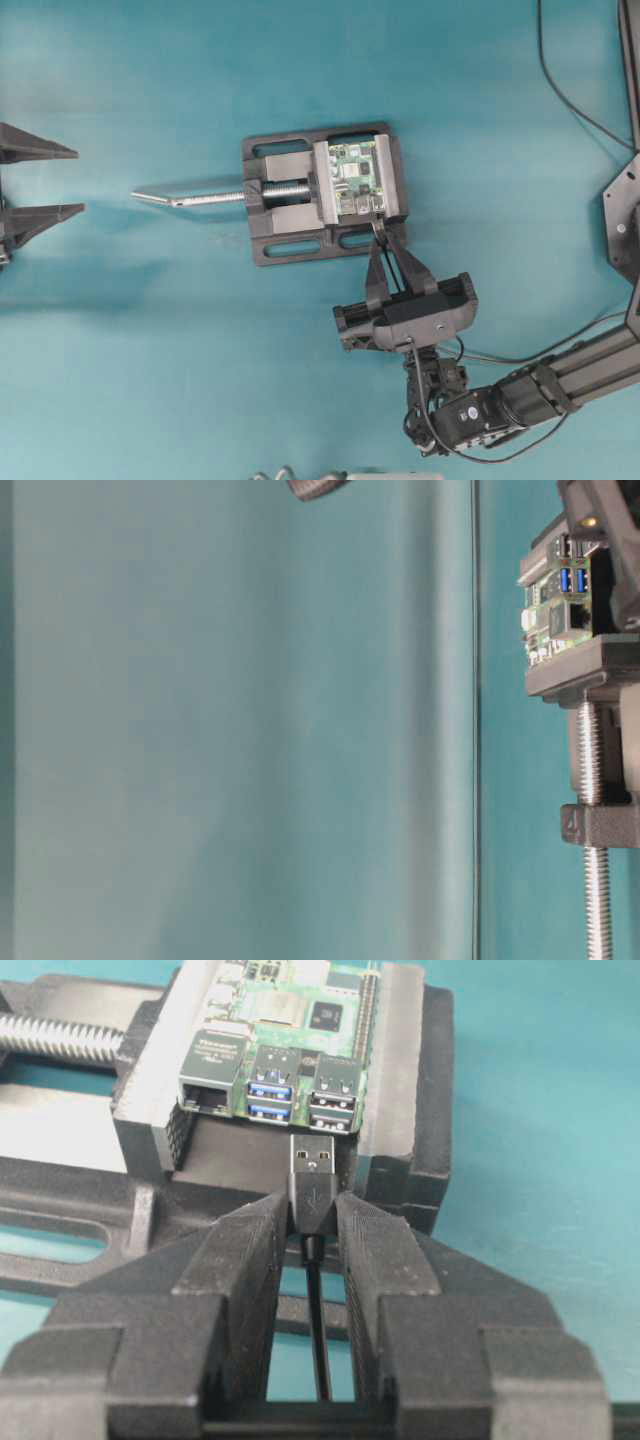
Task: Insert the USB into the fixed PCB.
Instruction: 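Align the USB plug with the board's upper-right USB port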
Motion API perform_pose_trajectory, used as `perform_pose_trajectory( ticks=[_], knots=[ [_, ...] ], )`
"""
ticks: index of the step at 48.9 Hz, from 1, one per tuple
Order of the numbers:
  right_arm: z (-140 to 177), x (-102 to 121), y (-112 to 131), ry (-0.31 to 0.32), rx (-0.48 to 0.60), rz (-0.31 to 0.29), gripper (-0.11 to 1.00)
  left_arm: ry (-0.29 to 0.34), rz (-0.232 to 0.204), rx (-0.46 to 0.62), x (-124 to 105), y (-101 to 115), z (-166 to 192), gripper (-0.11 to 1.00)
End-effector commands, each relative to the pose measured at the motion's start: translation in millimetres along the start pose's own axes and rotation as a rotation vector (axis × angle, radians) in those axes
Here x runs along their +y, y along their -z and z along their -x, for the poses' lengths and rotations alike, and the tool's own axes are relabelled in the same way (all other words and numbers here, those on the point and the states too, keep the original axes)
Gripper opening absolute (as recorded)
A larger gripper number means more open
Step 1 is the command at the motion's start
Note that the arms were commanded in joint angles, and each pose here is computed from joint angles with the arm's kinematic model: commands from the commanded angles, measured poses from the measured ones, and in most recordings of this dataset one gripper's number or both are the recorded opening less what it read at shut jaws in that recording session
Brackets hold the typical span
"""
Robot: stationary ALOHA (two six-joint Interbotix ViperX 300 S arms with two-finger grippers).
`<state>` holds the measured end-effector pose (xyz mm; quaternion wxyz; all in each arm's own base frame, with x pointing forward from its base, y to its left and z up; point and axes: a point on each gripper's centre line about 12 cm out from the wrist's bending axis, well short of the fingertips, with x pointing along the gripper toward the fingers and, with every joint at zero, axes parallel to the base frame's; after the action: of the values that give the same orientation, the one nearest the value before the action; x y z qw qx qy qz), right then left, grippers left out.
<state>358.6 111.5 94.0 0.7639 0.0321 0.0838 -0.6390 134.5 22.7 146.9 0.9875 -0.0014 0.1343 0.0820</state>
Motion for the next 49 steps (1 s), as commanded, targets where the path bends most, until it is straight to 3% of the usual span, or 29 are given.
perform_pose_trajectory(
  ticks=[1, 49],
  knots=[
    [1, 1, -12, 0.010, 0.007, -0.029, 0.21, -0.002, -0.003, -0.009, 0, -5, -1, 0.96],
    [-7, 1, -27, 0.035, 0.008, -0.042, 0.21, -0.002, -0.003, -0.008, 0, -4, -1, 0.96]
  ],
)
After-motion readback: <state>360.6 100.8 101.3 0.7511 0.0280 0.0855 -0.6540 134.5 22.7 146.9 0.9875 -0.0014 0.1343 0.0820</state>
